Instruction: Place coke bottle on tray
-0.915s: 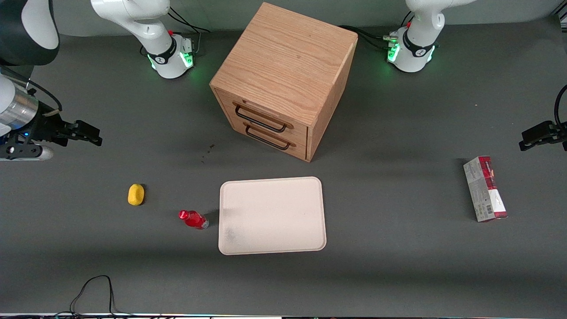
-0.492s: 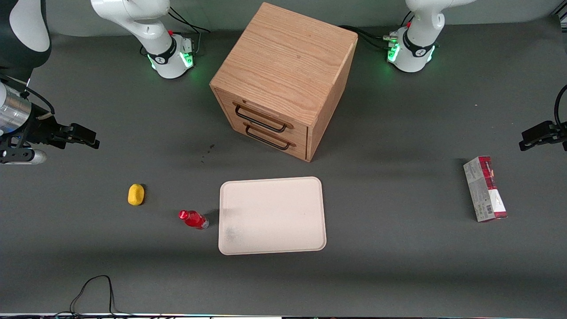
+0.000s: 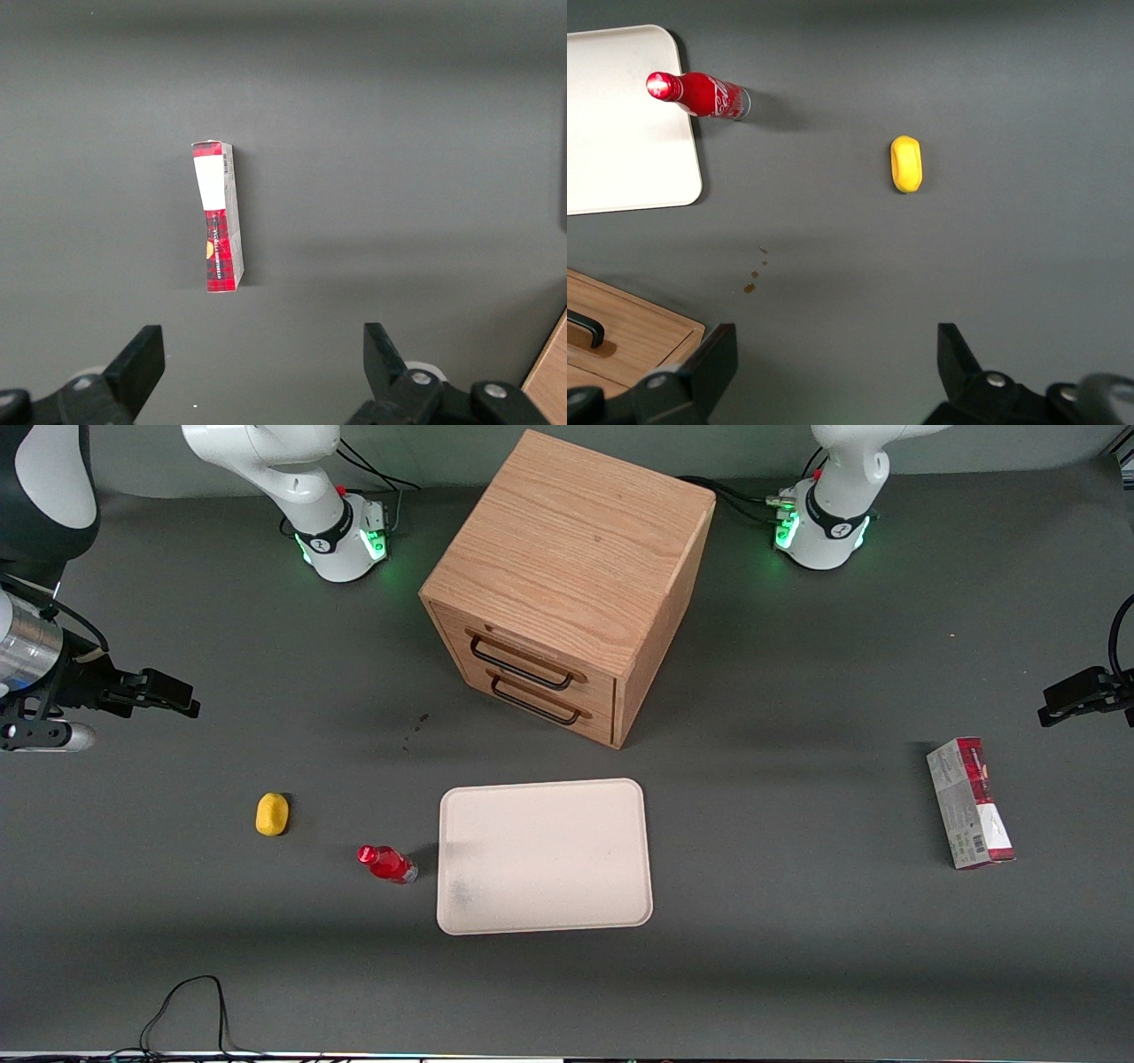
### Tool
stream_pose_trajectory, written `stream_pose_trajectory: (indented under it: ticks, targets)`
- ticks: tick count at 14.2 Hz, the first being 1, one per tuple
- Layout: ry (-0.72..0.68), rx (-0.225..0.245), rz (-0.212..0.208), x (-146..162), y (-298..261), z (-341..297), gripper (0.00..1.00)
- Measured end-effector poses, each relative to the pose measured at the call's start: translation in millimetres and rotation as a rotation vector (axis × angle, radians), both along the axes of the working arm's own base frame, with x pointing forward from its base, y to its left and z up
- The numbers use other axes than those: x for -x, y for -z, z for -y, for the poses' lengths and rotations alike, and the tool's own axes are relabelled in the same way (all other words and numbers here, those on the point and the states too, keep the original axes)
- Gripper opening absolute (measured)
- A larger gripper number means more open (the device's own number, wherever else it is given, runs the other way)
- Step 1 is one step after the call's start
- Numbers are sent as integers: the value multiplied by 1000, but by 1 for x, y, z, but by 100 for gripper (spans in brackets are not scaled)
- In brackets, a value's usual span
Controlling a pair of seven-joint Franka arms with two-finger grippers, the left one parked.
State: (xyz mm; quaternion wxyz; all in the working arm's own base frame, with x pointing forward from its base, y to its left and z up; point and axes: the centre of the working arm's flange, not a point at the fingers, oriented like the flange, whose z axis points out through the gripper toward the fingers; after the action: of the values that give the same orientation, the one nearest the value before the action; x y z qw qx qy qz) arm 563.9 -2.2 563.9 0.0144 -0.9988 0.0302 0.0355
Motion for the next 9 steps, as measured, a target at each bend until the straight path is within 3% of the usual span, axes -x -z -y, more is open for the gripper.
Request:
stream_pose_trajectory:
  ticks: [9]
  targets:
    - [-36, -1, -31, 3, -7, -19, 100]
